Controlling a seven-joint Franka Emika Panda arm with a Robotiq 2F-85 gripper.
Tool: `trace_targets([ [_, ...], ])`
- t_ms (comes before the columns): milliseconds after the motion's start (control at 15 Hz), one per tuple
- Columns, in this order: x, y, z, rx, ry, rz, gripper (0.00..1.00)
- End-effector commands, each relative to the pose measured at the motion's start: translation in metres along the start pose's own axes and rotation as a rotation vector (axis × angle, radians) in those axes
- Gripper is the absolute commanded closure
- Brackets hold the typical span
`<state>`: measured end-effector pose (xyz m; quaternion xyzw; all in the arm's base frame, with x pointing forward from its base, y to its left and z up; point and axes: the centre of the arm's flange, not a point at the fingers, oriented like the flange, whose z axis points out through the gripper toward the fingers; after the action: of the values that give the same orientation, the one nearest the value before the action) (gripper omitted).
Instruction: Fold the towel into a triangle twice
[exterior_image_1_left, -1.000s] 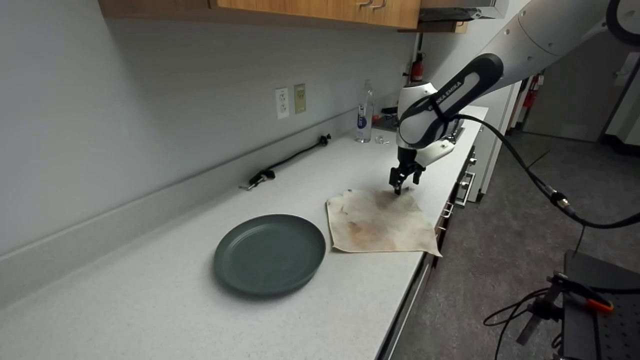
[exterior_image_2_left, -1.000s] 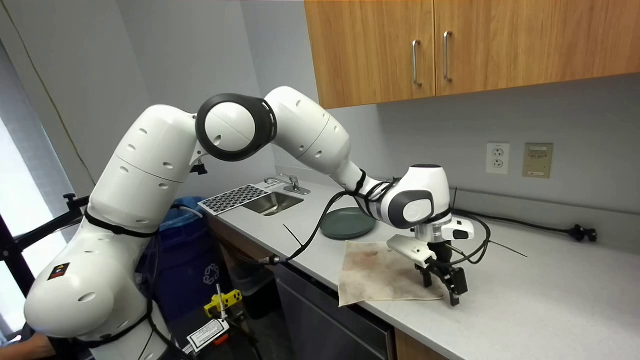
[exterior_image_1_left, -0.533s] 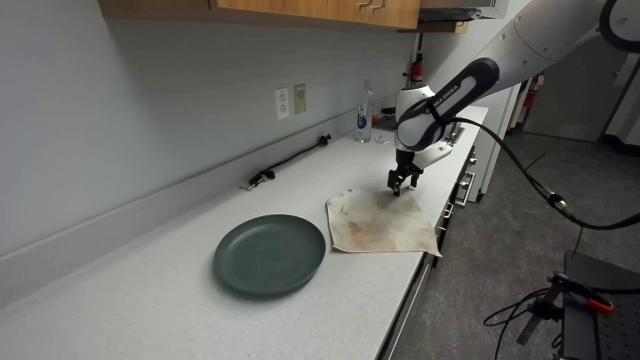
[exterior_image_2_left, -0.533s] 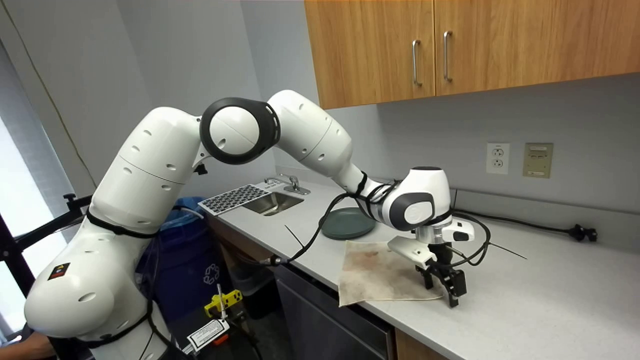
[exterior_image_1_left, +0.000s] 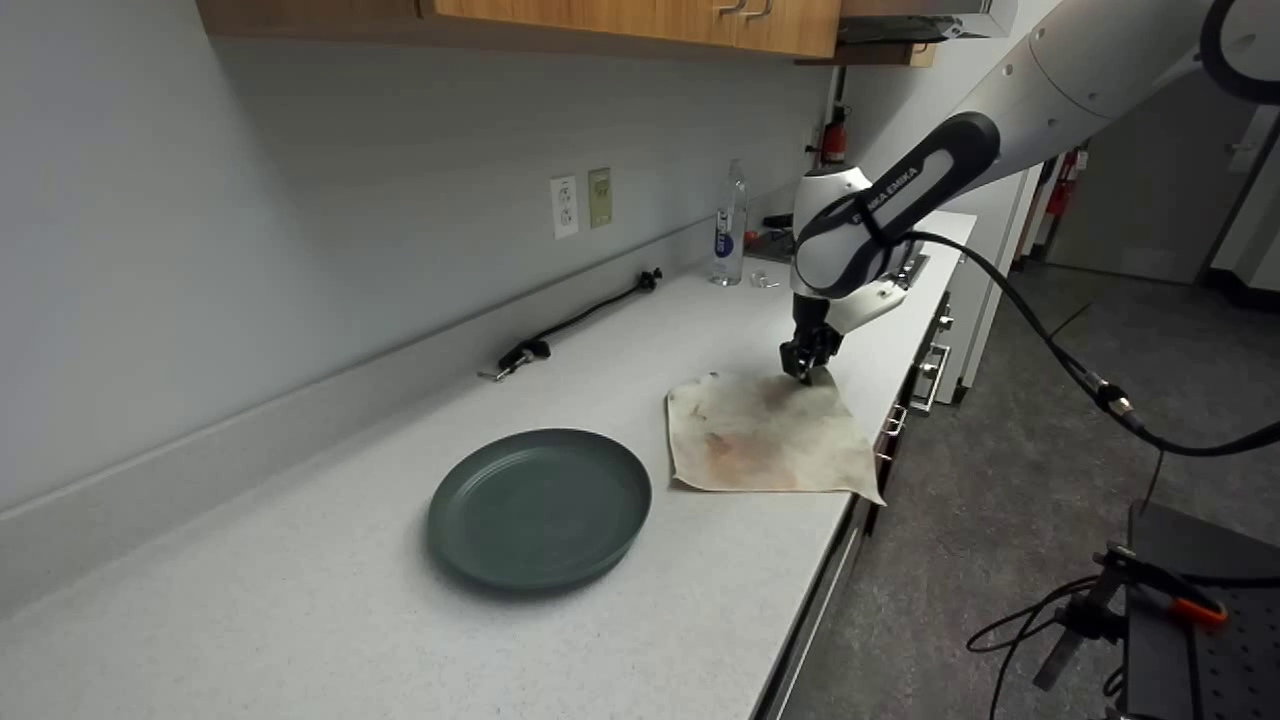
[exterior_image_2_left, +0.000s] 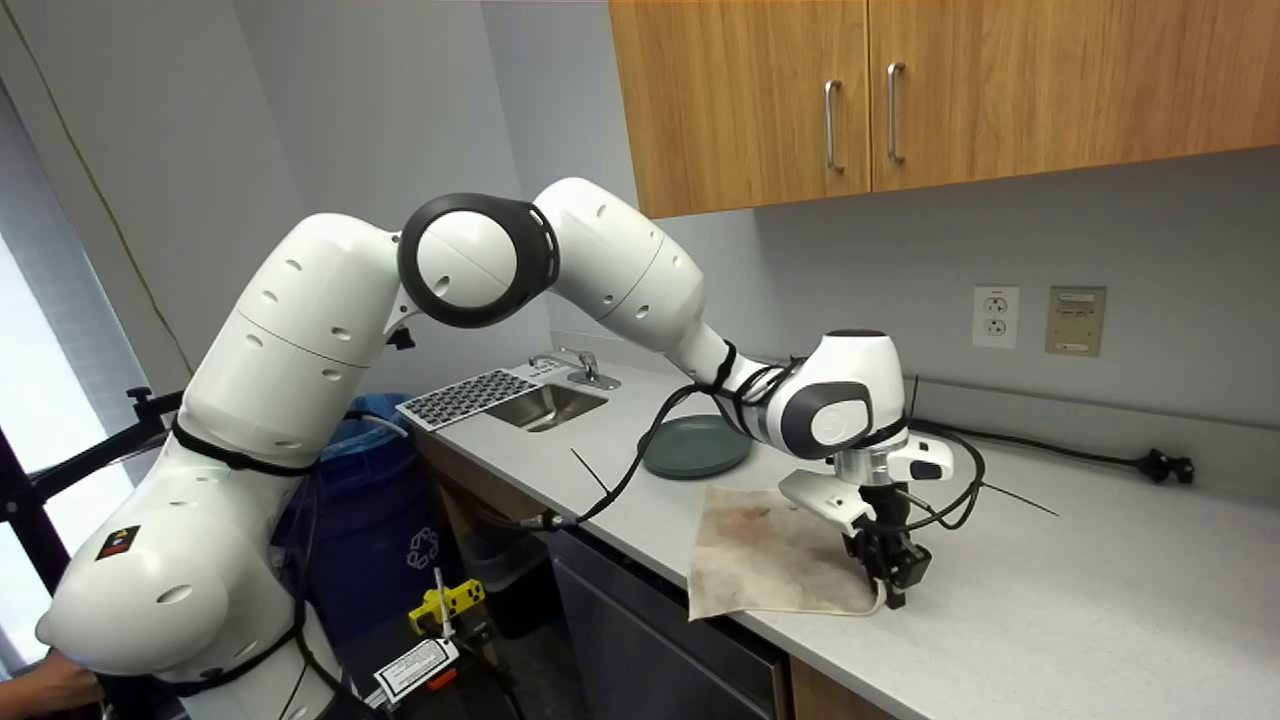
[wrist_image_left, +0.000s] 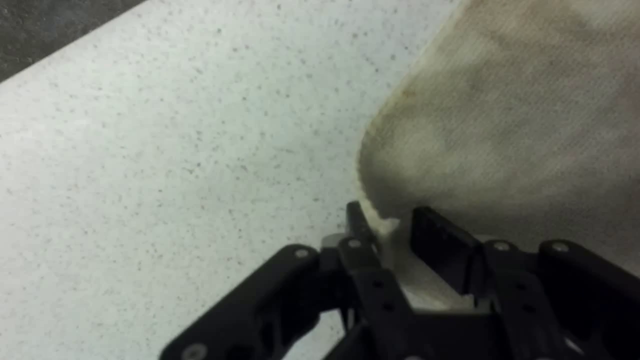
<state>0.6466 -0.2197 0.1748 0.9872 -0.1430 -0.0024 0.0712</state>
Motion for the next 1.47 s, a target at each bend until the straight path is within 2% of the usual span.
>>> trace_targets([
  [0, 0.002, 0.001, -0.007, -0.02, 0.03, 0.028, 0.99],
  [400, 0.004, -0.016, -0.06, -0.065, 0.138, 0.02, 1.0],
  [733, -0.002, -0.056, -0.11, -0.147, 0.227, -0.042, 1.0],
  [1000, -0.018, -0.098, -0.136, -0.187, 0.251, -0.129, 1.0],
  [1400, -0.048, -0.147, -0.144, -0.175, 0.23, -0.246, 1.0],
])
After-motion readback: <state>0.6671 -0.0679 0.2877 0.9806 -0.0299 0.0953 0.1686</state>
